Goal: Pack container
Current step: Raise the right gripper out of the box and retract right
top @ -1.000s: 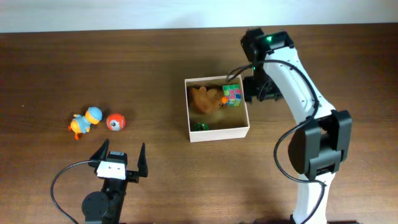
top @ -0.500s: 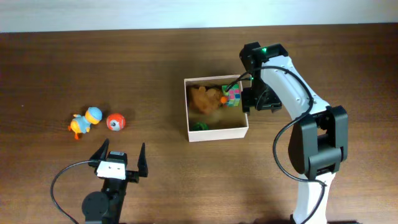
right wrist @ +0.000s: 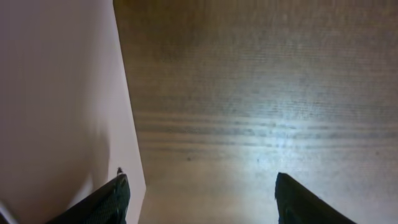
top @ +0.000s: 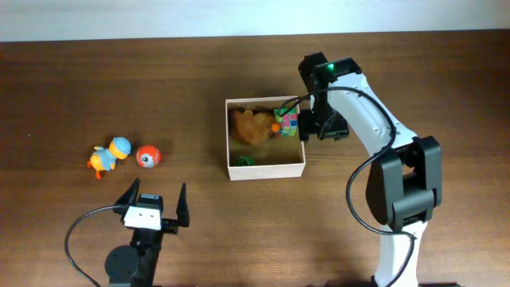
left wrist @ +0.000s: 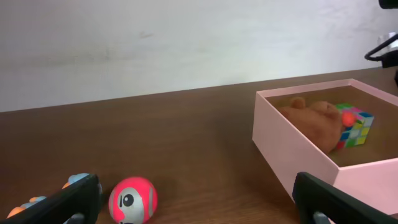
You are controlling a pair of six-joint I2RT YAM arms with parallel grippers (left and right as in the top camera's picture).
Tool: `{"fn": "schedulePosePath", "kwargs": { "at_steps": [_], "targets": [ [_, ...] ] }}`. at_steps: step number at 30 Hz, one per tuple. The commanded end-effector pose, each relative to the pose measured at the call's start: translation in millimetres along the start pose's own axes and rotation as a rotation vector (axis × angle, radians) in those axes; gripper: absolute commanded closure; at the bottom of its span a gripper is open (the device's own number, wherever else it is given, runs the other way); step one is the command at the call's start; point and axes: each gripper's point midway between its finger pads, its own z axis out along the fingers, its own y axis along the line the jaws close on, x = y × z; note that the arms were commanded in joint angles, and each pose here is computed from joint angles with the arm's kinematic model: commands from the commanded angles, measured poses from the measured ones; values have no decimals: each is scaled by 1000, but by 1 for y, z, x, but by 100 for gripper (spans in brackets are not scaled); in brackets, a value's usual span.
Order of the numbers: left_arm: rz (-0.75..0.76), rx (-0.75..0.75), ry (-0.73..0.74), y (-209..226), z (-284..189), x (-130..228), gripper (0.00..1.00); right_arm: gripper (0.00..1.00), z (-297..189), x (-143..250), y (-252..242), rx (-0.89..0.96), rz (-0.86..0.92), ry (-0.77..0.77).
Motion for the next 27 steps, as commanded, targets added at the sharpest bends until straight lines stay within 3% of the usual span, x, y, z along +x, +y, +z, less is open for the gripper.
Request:
{"fn": "schedulePosePath", "kwargs": {
  "at_steps": [1,12,17,27],
  "targets": [
    [19,-6,-1,1,0,0,1,31,-2,-9,-14,-22,59,-23],
    [19,-6,-1,1,0,0,1,28,-16,-34,-72,-36,154,-82],
    [19,-6,-1,1,0,0,1,1,-36,-40,-85,-36,179,-105],
    [19,-6,-1,1,0,0,1,1,-94,-57,-139,-45,300,-221]
  ]
}}
